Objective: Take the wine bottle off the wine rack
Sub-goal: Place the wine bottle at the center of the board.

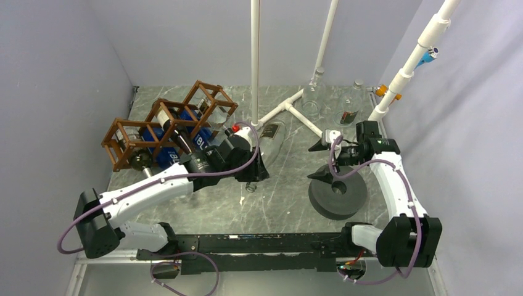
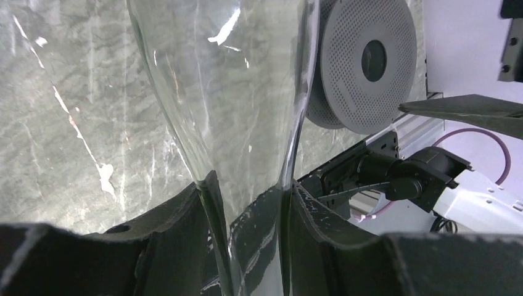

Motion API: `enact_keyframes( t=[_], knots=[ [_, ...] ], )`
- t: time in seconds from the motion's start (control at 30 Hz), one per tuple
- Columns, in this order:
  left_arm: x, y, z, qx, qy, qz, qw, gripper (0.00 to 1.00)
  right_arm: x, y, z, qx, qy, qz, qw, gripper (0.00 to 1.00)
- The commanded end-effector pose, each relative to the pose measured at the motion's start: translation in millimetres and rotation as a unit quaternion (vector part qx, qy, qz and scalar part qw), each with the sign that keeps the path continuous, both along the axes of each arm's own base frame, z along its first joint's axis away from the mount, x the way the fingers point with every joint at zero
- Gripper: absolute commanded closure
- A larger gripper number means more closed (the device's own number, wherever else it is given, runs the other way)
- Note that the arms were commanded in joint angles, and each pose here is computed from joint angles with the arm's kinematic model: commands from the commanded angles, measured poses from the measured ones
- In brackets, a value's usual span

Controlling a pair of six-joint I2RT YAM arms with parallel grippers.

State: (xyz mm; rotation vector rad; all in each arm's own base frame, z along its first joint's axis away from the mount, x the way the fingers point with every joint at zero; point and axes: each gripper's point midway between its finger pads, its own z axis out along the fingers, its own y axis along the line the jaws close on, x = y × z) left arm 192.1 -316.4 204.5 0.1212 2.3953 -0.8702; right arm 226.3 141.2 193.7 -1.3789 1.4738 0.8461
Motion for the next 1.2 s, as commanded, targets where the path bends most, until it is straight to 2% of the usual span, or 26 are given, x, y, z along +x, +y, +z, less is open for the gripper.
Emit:
enact_keyframes(
  t=[0.0, 0.17, 0.4, 0.83, 1.17],
  knots=[
    [11.1, -34.2, 78.1, -0.121, -0.066, -0.022, 0.99, 1.0, -11.9, 8.0, 22.6, 0.014, -0.071, 0.068, 0.995, 0.0],
    [3.8, -39.5, 69.9, -0.115, -0.039, -0.042, 0.992, 1.0, -9.4, 15.5, 24.1, -0.005, -0.091, 0.093, 0.991, 0.0],
    [-7.8, -47.0, 57.0, -0.118, 0.022, -0.079, 0.99, 1.0, -9.8, 45.9, 6.9, -0.072, -0.135, 0.149, 0.977, 0.0],
    [-22.2, -63.5, 41.6, -0.137, 0.124, -0.123, 0.975, 1.0, -14.1, 94.1, -30.6, -0.088, -0.166, 0.209, 0.96, 0.0],
    [-24.0, -76.2, 40.0, -0.151, 0.154, -0.138, 0.967, 1.0, -20.9, 111.1, -69.2, -0.112, -0.174, 0.209, 0.956, 0.0]
  ],
)
